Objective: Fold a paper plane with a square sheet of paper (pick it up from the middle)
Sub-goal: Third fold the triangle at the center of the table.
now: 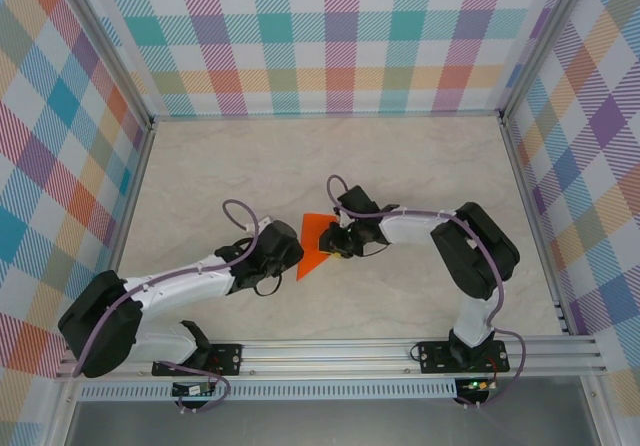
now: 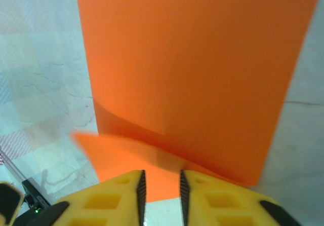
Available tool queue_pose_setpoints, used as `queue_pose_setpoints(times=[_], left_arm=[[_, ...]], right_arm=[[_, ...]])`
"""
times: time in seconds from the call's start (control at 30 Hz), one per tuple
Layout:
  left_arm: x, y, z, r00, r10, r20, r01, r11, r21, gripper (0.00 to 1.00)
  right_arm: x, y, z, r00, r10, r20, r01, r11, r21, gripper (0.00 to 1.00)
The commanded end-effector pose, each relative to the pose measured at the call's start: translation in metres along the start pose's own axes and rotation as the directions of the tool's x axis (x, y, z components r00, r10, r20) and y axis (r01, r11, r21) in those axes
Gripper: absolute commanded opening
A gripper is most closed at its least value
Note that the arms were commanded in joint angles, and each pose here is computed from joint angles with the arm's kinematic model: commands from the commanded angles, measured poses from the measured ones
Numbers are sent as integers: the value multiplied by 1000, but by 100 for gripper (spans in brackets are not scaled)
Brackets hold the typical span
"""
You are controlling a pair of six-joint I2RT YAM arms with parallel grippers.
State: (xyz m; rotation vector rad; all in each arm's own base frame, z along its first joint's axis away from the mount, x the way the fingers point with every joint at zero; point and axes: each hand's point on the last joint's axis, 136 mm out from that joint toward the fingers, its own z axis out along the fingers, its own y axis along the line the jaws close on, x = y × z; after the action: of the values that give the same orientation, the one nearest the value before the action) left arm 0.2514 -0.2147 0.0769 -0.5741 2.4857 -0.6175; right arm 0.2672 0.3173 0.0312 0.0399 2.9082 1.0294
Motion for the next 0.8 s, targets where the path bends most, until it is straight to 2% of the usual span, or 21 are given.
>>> queue_pose_setpoints(times=[0.0, 0.17, 0.33, 0.47, 0.6, 0.77], left_arm=[[2, -11, 3, 995, 81, -65, -80, 997, 22, 35], [4, -29, 16, 981, 135, -137, -123, 988, 92, 45], [9, -41, 26, 967, 188, -174, -165, 977, 137, 48], [10, -38, 38, 962, 189, -199, -166, 978, 126, 43], [8, -33, 47, 962, 179, -208, -162, 982, 96, 35], [1, -11, 59, 969, 160, -186, -165, 986, -13, 29]], right_arm=[[-5, 8, -22, 1000, -13, 26, 14, 999, -33, 31], [-12, 0, -38, 996, 30, 83, -29, 999, -16, 42], [-19, -15, -48, 987, 98, 124, -100, 995, 3, 57], [-19, -25, -51, 981, 146, 131, -147, 989, 0, 65], [-19, -28, -50, 979, 161, 123, -161, 987, -10, 67], [-18, -19, -42, 984, 161, 70, -157, 986, -61, 67]])
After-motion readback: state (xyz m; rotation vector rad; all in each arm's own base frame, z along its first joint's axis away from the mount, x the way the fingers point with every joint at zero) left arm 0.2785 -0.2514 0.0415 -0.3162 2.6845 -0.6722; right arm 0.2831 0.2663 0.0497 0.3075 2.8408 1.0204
